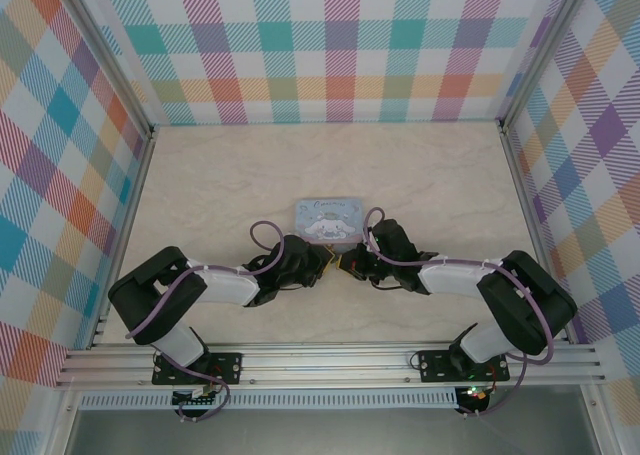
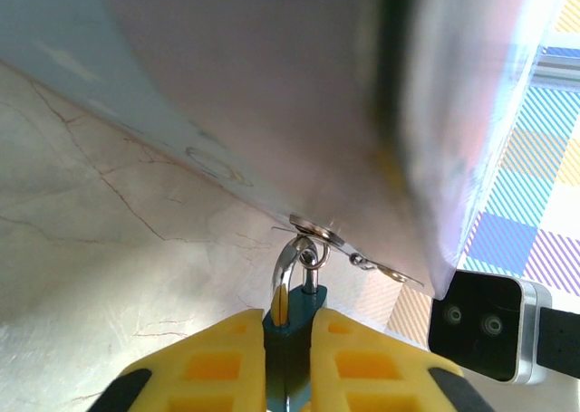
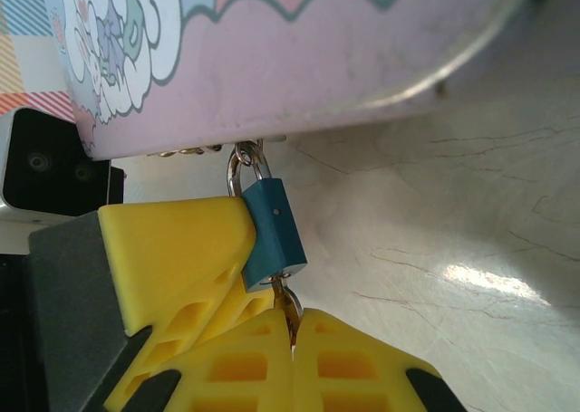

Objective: Unlock the padlock with the key

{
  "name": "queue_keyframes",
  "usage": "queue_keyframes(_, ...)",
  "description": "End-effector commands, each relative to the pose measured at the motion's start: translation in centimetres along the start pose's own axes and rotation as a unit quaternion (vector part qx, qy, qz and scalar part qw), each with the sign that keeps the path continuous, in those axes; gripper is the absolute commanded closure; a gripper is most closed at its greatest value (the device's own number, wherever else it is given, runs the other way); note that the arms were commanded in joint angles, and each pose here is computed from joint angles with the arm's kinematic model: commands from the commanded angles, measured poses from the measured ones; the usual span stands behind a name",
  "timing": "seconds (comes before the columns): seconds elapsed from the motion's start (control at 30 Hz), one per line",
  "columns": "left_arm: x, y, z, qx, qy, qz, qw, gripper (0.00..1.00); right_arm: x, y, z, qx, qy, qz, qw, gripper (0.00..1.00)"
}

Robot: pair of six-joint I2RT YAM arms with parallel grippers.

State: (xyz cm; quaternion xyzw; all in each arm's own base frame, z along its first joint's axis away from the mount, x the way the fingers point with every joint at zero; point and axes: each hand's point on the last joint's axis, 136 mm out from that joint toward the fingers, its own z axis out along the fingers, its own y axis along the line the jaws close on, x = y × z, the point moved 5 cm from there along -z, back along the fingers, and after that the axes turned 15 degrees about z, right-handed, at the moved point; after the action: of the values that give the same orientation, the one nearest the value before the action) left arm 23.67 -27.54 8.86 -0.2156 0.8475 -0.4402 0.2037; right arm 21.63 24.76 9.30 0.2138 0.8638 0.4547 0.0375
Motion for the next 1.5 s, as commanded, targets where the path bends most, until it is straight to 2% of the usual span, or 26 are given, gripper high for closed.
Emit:
queue_keyframes(0.0, 0.3, -0.9, -0.1, 0.013, 0.0, 0.0, 1.0, 0.9, 0.1, 2.2, 0.2, -0.038, 0.006, -0.014, 0.999, 0.92)
queue_keyframes(0.07, 0.2, -1.0, -0.3, 0.014, -0.004, 0.0, 1.0, 0.93, 0.1, 2.2, 0.1, -0.038, 0.003, -0.015, 0.999, 0.89)
queue_keyframes(0.27, 0.1, -1.1, -0.5, 0.012, -0.011, 0.002, 1.0, 0.97, -0.1, 1.5, -0.6, -0.024, -0.015, -0.028, 0.999, 0.72)
queue_keyframes(0.57, -0.1, -1.3, -0.7, 0.012, -0.016, 0.006, 1.0, 1.0, -0.2, -0.3, -3.2, 0.032, -0.069, -0.116, 0.99, 0.49)
queue_keyframes(0.7, -0.2, -1.4, -1.1, 0.008, -0.019, 0.013, 1.0, 1.0, -0.5, 1.2, -5.4, 0.034, -0.11, -0.2, 0.973, 0.37)
queue_keyframes(0.8, -0.4, -1.6, -1.4, 0.005, -0.022, 0.022, 1.0, 1.0, -0.4, 3.7, -7.6, 0.007, -0.142, -0.271, 0.952, 0.26)
queue_keyframes(0.93, -0.6, -1.8, -1.7, 0.002, -0.024, 0.031, 0.999, 1.0, -0.4, 6.2, -10.1, -0.027, -0.196, -0.339, 0.92, 0.0)
queue_keyframes(1.03, -0.6, -2.0, -1.9, 0.001, -0.023, 0.036, 0.999, 1.0, -0.4, 7.3, -11.5, -0.056, -0.232, -0.367, 0.899, 0.0)
queue_keyframes(1.13, -0.8, -2.0, -2.1, -0.002, -0.024, 0.037, 0.999, 1.0, -0.5, 7.6, -12.1, -0.07, -0.253, -0.373, 0.89, 0.0)
queue_keyframes(1.33, -1.1, -2.4, -2.3, 0.003, -0.021, 0.044, 0.999, 1.0, 0.9, 7.5, -11.1, -0.073, -0.21, -0.458, 0.86, 0.0)
queue_keyframes(1.4, -1.3, -2.5, -2.4, 0.004, -0.02, 0.044, 0.999, 1.0, 1.7, 7.1, -10.2, -0.06, -0.207, -0.498, 0.84, 0.0)
queue_keyframes(1.47, -1.5, -2.5, -2.5, 0.005, -0.02, 0.043, 0.999, 1.0, 2.9, 6.8, -9.2, -0.046, -0.212, -0.546, 0.809, 0.0)
